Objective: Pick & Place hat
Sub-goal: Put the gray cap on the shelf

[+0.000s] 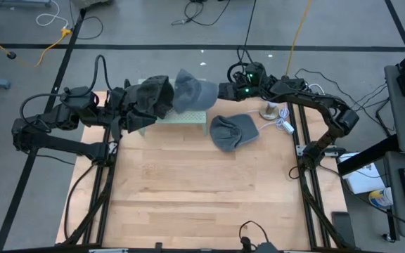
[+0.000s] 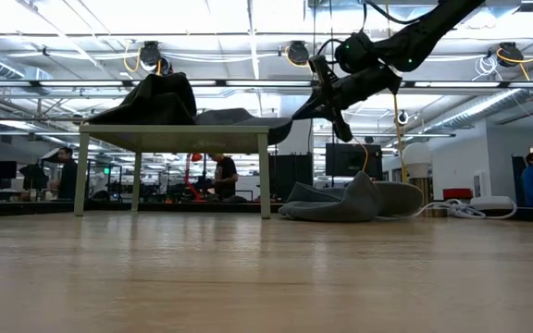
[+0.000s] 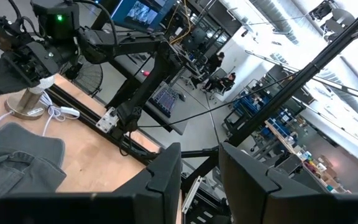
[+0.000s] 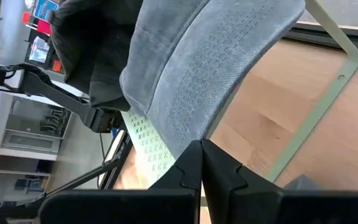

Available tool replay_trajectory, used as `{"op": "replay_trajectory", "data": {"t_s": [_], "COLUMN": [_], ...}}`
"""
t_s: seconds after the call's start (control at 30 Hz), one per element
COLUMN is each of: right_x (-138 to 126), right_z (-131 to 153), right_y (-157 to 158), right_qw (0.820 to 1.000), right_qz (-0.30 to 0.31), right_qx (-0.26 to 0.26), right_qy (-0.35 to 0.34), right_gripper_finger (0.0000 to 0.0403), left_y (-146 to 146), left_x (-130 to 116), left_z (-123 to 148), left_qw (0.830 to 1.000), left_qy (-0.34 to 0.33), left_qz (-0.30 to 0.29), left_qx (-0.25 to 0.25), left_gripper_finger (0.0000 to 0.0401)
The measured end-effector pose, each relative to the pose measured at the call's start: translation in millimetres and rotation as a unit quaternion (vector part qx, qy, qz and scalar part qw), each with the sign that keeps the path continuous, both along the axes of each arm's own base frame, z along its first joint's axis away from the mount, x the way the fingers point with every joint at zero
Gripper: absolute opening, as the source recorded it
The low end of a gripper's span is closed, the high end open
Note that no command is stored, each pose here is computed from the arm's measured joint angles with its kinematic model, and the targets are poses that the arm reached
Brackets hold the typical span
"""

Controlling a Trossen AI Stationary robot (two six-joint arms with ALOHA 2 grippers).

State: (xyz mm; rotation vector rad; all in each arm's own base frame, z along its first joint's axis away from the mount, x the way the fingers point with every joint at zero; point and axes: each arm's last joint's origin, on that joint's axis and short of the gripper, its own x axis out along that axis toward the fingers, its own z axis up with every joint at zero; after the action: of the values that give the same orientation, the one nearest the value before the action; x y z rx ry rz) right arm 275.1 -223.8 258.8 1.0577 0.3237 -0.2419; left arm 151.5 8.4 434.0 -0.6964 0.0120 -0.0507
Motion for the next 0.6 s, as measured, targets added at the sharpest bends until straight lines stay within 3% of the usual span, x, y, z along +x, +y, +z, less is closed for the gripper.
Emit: {"op": "replay_trajectory", "data": {"t_s": [0.27,0.6], "right_x": [0,0], "right_z": [1,1], "right_y": [2,2], "right_qw": [0.999,0.999], "right_qz": [0.039,0.034], "right_qx": [0.001,0.014], "right_qy": [-0.013,-0.013], "right_gripper_finger": [0.0001,0.0001], "left_y": [0,1], "left_x": [1,11], "left_z": [0,-4], "left_qw": [1.0,1.0], "left_qy": [0.002,0.014], "left_qz": [0.0,0.0], "left_qx": [0.0,0.0], "left_gripper_finger": [0.0113,0.0113]}}
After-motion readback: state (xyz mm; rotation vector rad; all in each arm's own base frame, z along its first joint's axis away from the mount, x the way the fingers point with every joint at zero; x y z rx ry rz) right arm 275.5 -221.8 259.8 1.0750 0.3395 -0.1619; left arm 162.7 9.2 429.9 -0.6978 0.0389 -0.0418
